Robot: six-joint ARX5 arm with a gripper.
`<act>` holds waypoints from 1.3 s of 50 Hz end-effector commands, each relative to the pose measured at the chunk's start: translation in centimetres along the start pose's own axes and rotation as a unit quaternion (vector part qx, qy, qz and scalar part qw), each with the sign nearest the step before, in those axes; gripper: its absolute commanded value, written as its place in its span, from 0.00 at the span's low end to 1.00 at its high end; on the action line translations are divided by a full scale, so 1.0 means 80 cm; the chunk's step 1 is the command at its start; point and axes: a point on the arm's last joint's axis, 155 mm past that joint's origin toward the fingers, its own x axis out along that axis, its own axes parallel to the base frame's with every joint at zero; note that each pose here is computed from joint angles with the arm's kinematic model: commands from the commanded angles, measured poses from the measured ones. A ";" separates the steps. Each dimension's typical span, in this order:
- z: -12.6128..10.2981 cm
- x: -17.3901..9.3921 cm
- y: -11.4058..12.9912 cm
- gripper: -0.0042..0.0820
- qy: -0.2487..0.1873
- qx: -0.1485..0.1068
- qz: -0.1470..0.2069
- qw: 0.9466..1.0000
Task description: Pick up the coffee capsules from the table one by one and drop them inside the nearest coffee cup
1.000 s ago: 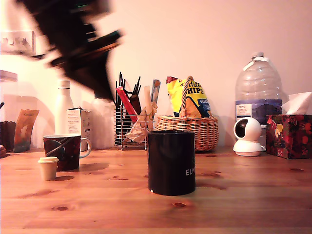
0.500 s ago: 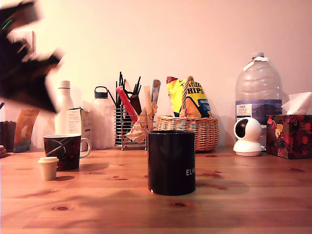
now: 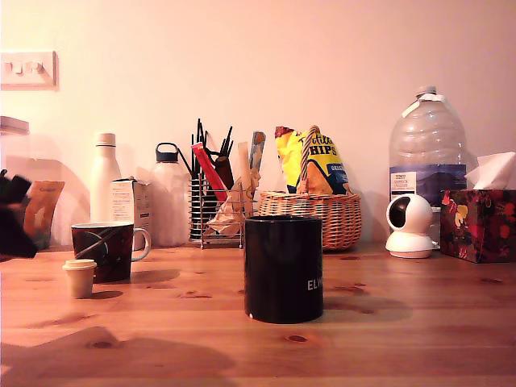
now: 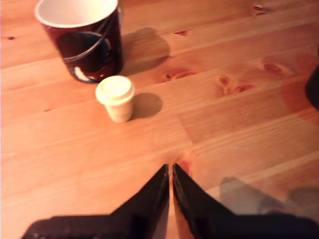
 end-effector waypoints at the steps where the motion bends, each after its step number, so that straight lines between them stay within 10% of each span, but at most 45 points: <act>1: -0.003 -0.001 0.003 0.08 -0.003 -0.005 0.003 1.000; 5: -0.002 -0.002 0.006 0.24 -0.004 -0.007 0.005 1.000; 13: -0.001 0.001 0.010 0.90 -0.007 -0.011 0.007 1.000; 65: 0.003 0.078 0.029 0.91 -0.067 0.008 -0.013 0.998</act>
